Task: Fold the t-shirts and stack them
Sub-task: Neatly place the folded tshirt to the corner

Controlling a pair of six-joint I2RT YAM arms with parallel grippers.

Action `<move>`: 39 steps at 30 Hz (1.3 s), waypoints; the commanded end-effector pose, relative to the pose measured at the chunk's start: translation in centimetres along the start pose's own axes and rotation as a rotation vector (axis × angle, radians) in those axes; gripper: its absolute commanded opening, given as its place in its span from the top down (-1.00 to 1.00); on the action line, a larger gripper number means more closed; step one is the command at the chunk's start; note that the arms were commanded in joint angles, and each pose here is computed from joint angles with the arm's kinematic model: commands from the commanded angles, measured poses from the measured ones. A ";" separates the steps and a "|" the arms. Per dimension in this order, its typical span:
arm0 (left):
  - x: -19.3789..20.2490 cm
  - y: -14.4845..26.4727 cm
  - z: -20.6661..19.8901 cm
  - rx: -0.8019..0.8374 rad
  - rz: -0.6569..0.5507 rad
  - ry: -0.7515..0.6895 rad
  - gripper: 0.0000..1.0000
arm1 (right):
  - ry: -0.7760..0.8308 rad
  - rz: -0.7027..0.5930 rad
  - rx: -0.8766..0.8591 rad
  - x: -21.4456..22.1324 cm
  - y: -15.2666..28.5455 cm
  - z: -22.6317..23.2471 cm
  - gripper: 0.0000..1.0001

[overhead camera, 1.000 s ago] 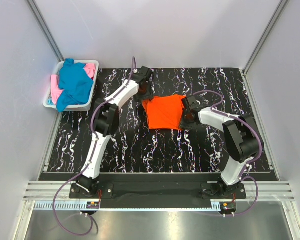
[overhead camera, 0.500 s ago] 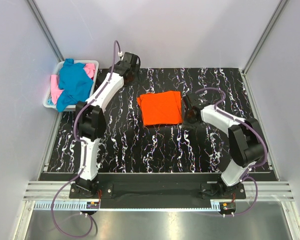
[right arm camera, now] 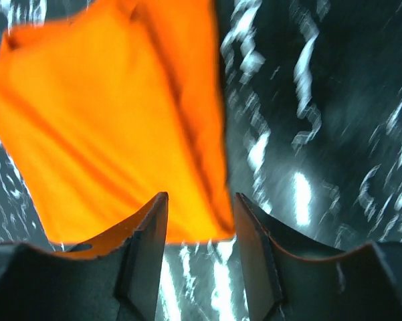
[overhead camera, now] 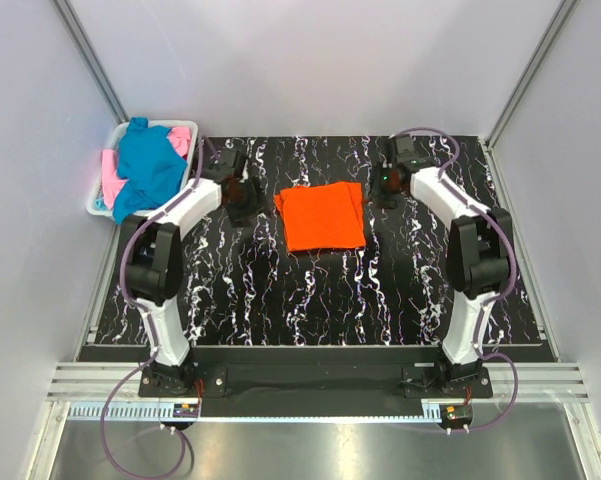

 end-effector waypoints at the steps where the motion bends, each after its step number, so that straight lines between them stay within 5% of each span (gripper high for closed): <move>1: -1.3 4.9 -3.4 0.242 -0.093 0.018 -0.34 | -0.001 -0.017 -0.135 -3.8 -1.0 -0.5 -0.04; 16: 1.4 7.1 -2.4 0.315 -0.064 0.013 -0.35 | 0.036 0.031 -0.445 -6.0 -5.6 1.1 -0.40; 39: 1.2 9.1 -1.8 0.309 -0.111 0.017 -0.36 | 0.032 0.105 -0.366 -4.3 -8.5 -0.8 -0.41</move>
Point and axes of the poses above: each gripper's point midway between its finger pads, its own y axis back along the fingers, its own z axis along the line the jaws close on, x = y × z, the point moved 3 cm from there along y, back along the fingers, and after that the axes turned 1 degree about y, right-handed, at the moved point
